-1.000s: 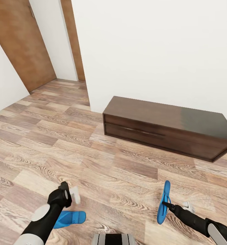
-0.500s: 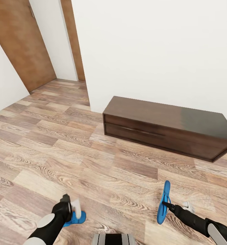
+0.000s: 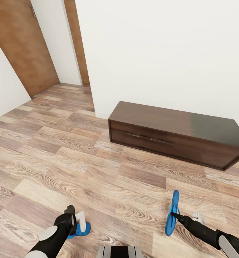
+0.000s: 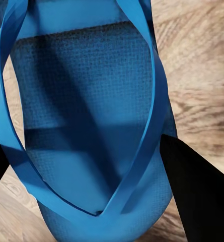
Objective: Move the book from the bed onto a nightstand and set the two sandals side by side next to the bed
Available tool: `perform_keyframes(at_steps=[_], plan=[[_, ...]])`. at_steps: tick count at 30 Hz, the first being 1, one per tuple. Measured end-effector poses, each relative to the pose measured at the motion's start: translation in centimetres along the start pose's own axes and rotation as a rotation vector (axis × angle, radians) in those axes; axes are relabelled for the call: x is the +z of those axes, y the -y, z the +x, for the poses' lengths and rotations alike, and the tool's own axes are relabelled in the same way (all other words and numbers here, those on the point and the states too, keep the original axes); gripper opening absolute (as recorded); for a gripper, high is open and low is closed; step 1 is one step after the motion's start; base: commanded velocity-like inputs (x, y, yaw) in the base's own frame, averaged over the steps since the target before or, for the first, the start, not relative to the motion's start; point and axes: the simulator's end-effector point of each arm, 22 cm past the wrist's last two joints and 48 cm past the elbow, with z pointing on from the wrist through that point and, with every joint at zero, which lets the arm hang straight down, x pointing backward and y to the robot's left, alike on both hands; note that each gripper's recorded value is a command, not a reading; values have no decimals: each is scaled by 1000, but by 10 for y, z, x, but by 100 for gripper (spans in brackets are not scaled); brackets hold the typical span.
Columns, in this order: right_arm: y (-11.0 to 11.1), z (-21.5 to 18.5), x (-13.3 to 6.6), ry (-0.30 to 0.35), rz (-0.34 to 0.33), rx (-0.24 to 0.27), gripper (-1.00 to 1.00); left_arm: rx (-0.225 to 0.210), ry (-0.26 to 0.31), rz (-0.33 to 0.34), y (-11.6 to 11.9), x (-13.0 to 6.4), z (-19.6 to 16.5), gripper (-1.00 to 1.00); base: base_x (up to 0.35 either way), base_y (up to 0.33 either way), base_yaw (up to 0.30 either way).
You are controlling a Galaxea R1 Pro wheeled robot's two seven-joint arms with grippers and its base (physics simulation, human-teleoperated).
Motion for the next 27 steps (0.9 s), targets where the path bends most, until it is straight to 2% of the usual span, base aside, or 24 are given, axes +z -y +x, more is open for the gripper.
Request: perform_keyframes(at_steps=[6, 27], plan=[[0, 0, 0, 0, 0, 0, -100, -2, -2, 0, 0, 0, 0, 100, 0, 0, 0], [32, 25, 12, -57, 48, 40, -100, 10, -31, 75, 36, 28, 7, 100, 0, 0, 0]])
